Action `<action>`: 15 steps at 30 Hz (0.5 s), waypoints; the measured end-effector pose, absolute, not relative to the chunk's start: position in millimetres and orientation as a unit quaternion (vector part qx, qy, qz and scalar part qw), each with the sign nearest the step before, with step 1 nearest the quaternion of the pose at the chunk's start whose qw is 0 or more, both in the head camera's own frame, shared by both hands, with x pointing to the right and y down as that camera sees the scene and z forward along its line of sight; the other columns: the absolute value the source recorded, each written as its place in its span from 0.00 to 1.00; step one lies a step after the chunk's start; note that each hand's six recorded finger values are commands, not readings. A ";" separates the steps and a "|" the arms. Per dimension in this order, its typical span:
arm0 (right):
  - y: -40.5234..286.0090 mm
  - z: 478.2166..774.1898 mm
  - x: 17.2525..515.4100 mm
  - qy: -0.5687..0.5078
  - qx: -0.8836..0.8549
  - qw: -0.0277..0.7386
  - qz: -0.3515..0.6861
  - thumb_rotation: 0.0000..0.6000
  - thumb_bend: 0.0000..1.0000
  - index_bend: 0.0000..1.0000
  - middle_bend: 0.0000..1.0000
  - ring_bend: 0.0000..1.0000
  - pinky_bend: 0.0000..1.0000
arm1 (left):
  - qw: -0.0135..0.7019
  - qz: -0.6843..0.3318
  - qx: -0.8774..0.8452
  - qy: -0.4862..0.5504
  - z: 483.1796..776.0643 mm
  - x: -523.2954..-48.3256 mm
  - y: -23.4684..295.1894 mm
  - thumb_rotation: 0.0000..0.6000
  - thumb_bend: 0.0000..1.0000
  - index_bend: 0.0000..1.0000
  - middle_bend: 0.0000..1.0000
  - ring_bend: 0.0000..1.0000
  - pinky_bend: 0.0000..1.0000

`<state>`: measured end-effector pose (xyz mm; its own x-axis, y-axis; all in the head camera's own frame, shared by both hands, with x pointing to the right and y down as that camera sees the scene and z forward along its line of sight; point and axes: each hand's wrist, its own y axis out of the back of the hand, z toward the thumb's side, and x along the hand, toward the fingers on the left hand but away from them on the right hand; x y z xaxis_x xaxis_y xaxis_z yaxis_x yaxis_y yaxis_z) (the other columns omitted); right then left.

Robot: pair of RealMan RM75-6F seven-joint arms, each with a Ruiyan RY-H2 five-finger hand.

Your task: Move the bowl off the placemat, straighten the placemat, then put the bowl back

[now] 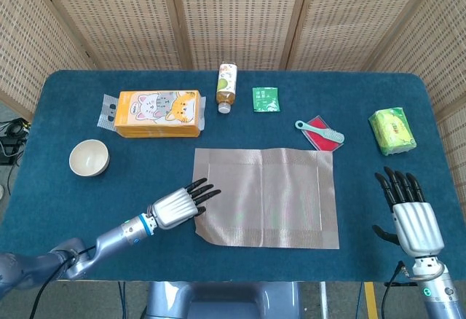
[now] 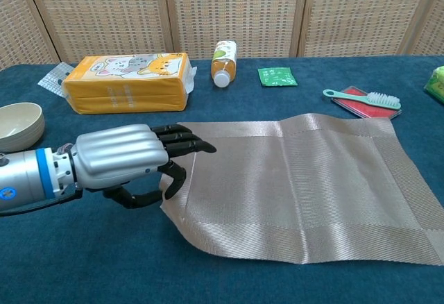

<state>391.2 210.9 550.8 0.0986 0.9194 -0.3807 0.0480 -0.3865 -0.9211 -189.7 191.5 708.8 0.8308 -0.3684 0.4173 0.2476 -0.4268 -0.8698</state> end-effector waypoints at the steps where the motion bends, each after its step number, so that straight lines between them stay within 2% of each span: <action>1: 210.9 550.7 391.2 -0.386 -0.626 0.397 0.549 1.00 0.00 0.00 0.00 0.00 0.00 | 0.535 -0.291 -0.792 0.035 705.7 -191.8 194.9 1.00 0.53 0.78 0.00 0.00 0.00; 15: 211.8 546.9 389.5 -0.387 -0.627 0.400 0.545 1.00 0.00 0.00 0.00 0.00 0.00 | 0.549 -0.343 -0.762 -0.005 687.6 -234.0 218.2 1.00 0.53 0.79 0.00 0.00 0.00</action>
